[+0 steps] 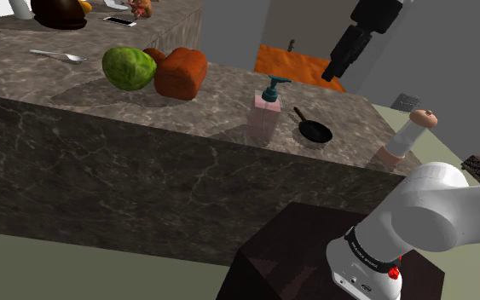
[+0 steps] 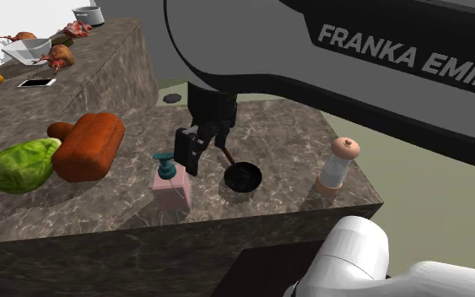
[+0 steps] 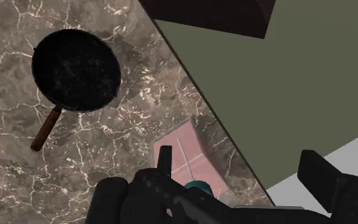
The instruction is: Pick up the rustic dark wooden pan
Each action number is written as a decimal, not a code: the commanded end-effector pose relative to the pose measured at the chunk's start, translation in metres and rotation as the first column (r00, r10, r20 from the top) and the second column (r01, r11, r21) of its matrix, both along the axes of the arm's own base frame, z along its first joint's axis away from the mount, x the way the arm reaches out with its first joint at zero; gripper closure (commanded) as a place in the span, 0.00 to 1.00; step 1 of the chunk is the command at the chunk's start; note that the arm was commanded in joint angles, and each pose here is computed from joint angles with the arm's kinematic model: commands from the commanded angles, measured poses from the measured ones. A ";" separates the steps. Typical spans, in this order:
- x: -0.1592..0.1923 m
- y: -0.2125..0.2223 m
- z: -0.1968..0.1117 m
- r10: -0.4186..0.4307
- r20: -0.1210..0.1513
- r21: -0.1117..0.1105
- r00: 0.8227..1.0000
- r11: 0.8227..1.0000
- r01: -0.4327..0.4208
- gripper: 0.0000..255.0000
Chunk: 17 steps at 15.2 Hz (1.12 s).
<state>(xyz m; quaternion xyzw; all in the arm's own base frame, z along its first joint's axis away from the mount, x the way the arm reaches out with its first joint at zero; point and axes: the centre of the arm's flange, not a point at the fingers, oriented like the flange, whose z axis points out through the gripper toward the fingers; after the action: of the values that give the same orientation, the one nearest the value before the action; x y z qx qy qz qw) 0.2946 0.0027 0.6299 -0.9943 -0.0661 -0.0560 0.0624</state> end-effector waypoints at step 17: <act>0.110 -0.118 -0.140 -0.390 -0.200 -0.130 0.899 0.920 0.371 0.00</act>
<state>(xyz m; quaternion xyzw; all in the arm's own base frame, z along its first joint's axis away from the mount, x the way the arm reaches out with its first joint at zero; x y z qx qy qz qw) 0.4039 -0.1051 0.5012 -0.9916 0.1215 0.0405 0.0166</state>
